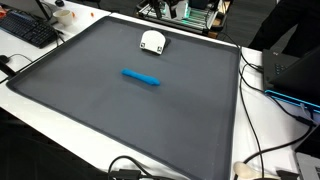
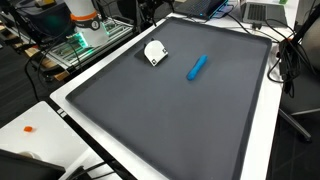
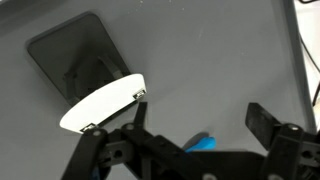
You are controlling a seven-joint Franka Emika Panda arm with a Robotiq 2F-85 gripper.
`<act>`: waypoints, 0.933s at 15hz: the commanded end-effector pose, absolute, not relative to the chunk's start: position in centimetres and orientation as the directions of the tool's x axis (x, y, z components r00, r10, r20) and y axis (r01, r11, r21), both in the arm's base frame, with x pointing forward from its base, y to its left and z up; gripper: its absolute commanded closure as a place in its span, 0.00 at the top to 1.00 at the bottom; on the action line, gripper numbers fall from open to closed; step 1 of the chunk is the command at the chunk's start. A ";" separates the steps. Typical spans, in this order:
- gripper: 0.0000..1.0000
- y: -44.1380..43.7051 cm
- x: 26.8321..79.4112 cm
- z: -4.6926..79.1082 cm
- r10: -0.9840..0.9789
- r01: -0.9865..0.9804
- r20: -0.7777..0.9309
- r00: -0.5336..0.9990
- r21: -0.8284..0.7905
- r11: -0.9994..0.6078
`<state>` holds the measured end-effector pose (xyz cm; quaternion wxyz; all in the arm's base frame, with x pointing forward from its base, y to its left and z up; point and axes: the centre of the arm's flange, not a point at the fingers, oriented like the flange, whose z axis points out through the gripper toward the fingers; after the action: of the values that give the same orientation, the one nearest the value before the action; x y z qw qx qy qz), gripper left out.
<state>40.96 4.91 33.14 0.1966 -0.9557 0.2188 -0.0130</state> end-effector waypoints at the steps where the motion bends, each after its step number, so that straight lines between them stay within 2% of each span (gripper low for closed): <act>1: 1.00 3.7 41.1 31.2 -0.577 -0.585 -0.141 0.804 -0.358 -0.728; 6: 1.00 1.9 41.0 29.4 -0.728 -0.765 -0.242 0.641 -0.271 -0.584; 14: 1.00 0.9 40.6 27.5 -0.805 -0.875 -0.343 0.484 -0.164 -0.456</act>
<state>40.61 1.10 28.00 0.1675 -0.8592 0.4759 0.0849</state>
